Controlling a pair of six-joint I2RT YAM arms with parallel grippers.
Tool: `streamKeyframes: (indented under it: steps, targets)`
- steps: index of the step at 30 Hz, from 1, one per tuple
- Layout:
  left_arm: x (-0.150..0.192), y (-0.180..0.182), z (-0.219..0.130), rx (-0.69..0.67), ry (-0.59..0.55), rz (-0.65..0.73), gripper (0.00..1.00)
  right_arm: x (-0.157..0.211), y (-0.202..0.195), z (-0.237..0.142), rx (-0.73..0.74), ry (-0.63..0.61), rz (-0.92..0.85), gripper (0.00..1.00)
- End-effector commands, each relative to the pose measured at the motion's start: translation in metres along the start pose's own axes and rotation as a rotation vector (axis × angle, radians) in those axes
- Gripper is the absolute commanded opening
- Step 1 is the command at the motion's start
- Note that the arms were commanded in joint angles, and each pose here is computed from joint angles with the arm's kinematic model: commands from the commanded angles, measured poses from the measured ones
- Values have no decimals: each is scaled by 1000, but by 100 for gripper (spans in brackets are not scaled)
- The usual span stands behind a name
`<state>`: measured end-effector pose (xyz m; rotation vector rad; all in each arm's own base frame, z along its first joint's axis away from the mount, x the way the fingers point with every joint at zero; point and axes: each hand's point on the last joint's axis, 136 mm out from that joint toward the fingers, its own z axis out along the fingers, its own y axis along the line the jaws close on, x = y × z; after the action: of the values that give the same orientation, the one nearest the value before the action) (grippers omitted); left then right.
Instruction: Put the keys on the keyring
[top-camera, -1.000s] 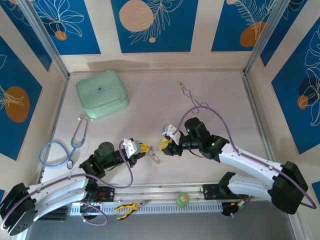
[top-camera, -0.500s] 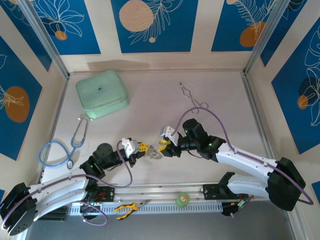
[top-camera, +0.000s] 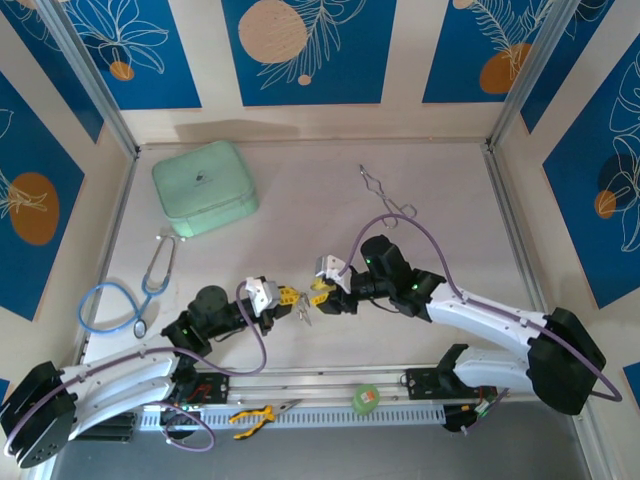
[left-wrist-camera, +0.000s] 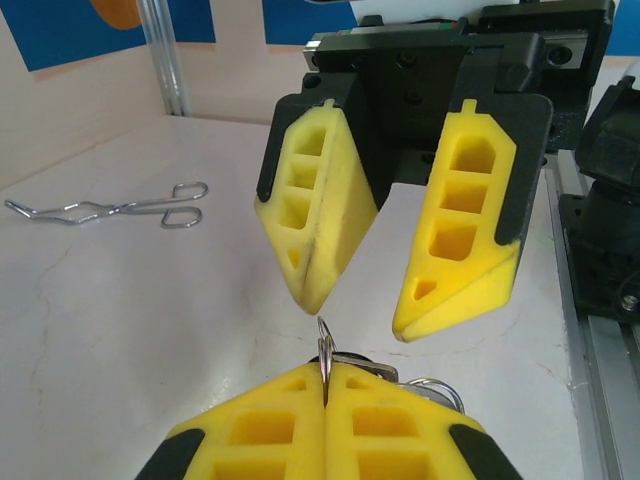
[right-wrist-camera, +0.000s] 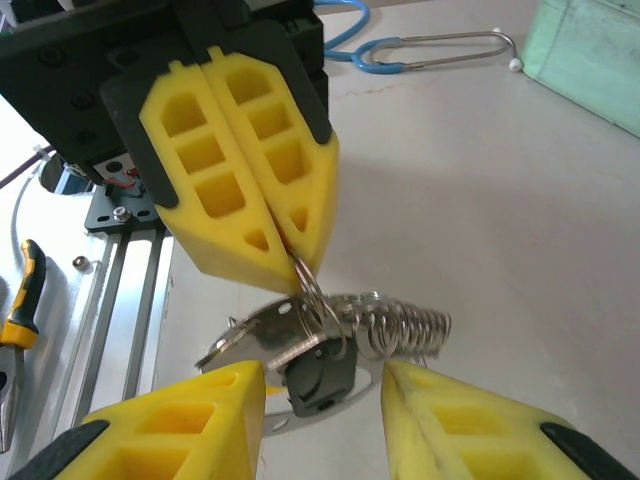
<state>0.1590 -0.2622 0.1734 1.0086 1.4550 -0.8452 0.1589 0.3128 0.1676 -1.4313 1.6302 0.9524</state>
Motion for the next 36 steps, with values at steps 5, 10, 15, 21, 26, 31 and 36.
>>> streamKeyframes:
  steps: [5, 10, 15, 21, 26, 31, 36]
  targets:
    - [-15, -7, 2, 50, -50, 36, 0, -18, 5, 4, -43, -33, -73, 30]
    - [-15, -7, 2, 49, -50, 40, 0, -11, 5, 5, -41, -1, -64, 17]
    - [-15, -8, 3, 58, -51, 40, 0, -6, 3, 5, -33, 27, -74, 21]
    - [-15, -10, 3, 65, -54, 37, 0, -5, 4, 6, -41, 40, -82, 20]
    - [-17, -10, 2, 64, -62, 40, 0, -3, 6, 6, -51, 48, -83, 10]
    - [-19, -11, 2, 72, -68, 36, 0, 2, 7, 5, -54, 73, -76, 2]
    - [-20, -11, 2, 70, -72, 39, 0, 14, 7, 7, -53, 108, -48, 0]
